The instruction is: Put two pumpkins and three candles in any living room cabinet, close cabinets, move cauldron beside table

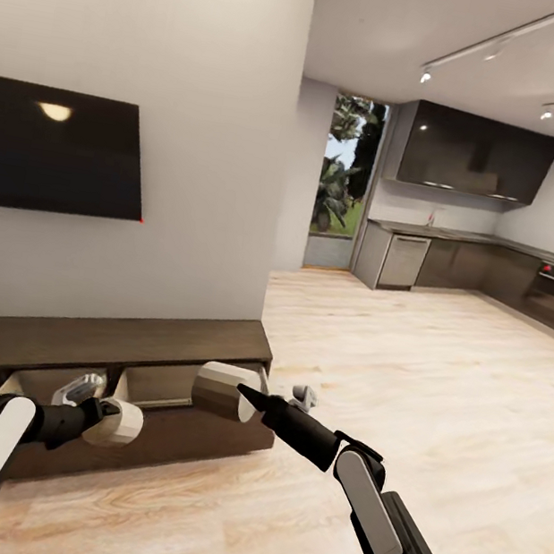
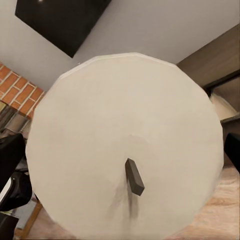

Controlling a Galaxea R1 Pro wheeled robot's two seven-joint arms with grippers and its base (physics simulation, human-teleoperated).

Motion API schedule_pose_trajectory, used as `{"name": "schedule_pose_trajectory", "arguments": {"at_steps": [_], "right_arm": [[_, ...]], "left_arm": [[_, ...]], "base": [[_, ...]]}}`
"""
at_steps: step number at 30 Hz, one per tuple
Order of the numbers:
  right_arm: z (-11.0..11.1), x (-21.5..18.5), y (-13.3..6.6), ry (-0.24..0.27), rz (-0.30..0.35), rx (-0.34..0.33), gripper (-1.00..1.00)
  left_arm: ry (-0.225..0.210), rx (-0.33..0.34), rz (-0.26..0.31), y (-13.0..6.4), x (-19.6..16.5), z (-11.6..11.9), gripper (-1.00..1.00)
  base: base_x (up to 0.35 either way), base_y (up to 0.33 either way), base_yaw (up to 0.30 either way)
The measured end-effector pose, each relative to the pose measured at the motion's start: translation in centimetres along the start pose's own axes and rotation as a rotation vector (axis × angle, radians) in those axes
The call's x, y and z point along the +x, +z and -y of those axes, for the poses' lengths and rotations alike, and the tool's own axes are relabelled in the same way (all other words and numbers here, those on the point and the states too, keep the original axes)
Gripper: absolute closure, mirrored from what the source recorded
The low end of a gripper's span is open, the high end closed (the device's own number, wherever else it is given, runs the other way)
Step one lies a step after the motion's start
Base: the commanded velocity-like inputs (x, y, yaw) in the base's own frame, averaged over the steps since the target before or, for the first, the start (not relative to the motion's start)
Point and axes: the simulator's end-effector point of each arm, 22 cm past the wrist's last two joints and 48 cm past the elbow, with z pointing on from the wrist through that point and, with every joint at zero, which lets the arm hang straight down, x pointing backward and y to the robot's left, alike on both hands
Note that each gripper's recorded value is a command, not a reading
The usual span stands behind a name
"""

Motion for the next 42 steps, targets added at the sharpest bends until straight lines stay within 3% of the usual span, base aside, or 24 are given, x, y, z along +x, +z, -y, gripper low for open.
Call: {"name": "schedule_pose_trajectory", "arguments": {"at_steps": [17, 25, 35, 42], "right_arm": [[0.3, 0.2, 0.0, 0.000, -0.011, 0.010, 1.00], [2.5, 0.5, 0.0, 0.008, -0.018, 0.097, 1.00], [3.1, 0.9, 0.1, 0.026, -0.026, 0.103, 1.00], [2.2, -0.1, 0.1, 0.034, -0.009, 0.089, 1.00]], "left_arm": [[0.000, -0.003, -0.001, 0.0, 0.0, -0.1, 1.00], [-0.001, -0.009, -0.007, 0.3, 0.2, -0.4, 1.00], [-0.003, -0.016, -0.016, 0.8, 0.5, -0.7, 1.00], [-0.006, -0.018, -0.023, 0.2, 0.2, -0.2, 1.00]], "base": [[0.118, -0.043, 0.287], [0.002, 0.000, 0.242], [0.000, 0.000, 0.193], [0.000, 0.000, 0.158]]}}
